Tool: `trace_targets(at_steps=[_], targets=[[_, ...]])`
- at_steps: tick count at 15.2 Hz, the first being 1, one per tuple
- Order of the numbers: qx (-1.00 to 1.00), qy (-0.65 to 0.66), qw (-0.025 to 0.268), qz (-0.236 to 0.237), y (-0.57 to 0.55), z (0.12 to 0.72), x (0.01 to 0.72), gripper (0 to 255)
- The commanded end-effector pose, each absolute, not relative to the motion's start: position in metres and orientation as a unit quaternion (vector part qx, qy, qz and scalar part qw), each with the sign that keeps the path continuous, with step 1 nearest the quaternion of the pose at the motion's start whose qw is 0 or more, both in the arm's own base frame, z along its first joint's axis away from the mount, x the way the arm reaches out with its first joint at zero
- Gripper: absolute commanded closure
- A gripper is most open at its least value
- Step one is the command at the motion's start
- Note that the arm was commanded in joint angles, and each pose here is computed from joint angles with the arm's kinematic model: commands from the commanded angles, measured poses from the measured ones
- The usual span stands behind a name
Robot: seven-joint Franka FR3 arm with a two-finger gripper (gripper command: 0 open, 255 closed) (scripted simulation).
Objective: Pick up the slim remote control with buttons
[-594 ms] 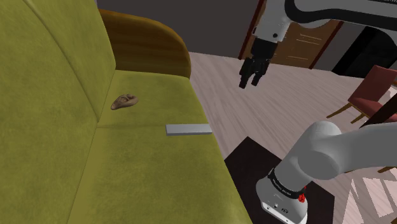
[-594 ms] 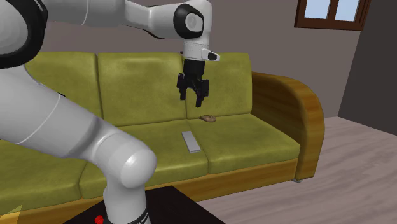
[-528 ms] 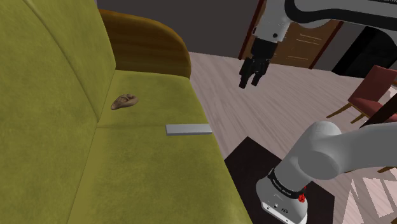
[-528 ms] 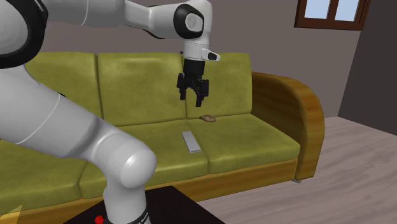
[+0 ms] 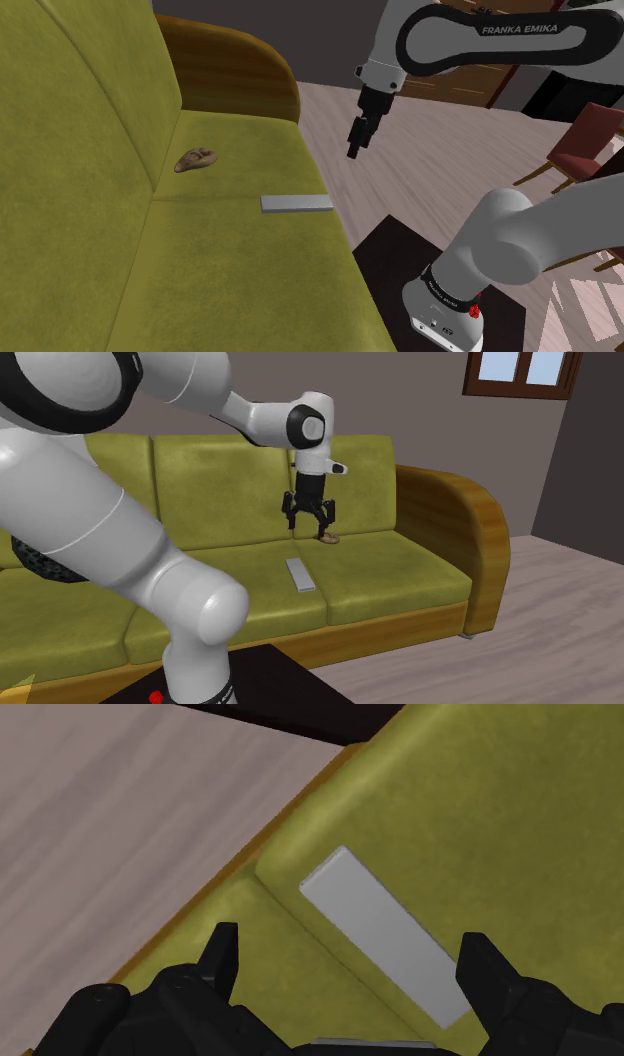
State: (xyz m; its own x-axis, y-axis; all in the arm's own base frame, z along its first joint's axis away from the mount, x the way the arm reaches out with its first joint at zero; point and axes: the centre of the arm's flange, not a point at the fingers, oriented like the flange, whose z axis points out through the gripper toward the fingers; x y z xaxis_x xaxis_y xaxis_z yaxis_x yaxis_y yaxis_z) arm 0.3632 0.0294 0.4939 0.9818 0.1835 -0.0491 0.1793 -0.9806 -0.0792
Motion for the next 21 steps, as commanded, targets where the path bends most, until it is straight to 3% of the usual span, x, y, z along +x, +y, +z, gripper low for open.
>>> trace_targets(at_steps=[1, 14, 21], targets=[[-0.99, -0.135, 0.034, 0.024, 0.046, 0.471, 0.374, 0], [-0.92, -0.391, 0.011, 0.001, 0.141, 0.344, 0.432, 0], [-0.92, -0.391, 0.011, 0.001, 0.141, 0.307, 0.432, 0]])
